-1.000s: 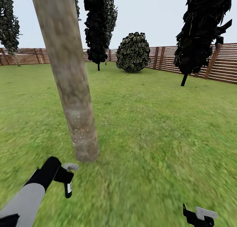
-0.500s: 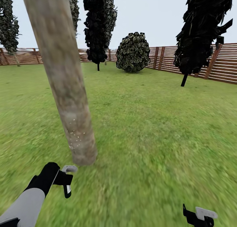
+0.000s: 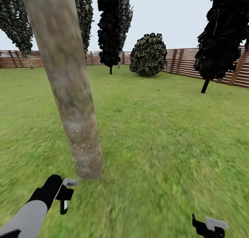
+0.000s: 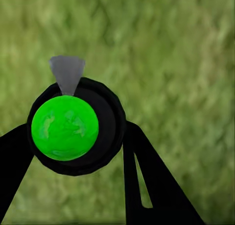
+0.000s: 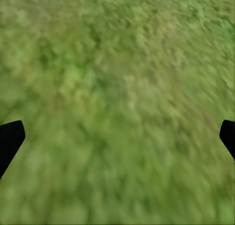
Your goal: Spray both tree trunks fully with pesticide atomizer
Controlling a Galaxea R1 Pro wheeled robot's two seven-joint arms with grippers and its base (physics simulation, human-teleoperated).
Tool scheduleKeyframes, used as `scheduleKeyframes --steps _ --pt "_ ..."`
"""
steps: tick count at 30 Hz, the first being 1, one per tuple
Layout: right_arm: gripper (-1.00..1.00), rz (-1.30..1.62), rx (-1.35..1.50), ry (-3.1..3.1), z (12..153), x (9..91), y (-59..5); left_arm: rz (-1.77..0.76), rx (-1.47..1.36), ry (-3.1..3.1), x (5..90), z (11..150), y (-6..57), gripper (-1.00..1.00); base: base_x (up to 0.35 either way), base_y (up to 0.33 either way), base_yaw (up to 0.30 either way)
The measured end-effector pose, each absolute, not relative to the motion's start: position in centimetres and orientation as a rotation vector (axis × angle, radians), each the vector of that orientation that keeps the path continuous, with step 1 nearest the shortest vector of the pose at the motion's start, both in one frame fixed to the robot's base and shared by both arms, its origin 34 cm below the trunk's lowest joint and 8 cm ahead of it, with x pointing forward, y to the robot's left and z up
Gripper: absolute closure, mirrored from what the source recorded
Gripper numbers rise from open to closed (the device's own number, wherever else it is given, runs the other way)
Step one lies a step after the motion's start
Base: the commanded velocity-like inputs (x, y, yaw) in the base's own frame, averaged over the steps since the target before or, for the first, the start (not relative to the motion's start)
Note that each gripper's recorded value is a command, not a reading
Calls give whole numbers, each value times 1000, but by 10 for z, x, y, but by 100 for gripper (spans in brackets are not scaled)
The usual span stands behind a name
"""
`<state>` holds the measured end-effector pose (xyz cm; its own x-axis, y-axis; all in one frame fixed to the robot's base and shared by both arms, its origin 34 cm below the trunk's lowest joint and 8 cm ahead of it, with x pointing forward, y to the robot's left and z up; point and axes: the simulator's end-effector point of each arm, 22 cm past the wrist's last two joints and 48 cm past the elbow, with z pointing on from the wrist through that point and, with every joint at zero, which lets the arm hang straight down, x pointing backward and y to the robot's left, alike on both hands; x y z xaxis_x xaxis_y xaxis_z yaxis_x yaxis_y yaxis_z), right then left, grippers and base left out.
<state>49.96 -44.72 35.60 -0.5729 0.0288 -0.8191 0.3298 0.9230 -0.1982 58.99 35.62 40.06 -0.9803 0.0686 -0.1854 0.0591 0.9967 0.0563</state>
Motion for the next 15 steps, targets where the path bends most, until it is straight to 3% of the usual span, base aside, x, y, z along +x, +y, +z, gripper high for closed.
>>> scheduleKeyframes --steps 4,15 --pt "-100 -413 254 2153 356 500 -447 66 93 2947 591 400 352 100 26 -69 9" --pt "-100 -413 254 2152 356 500 -447 62 95 2941 593 402 349 100 131 -251 0"
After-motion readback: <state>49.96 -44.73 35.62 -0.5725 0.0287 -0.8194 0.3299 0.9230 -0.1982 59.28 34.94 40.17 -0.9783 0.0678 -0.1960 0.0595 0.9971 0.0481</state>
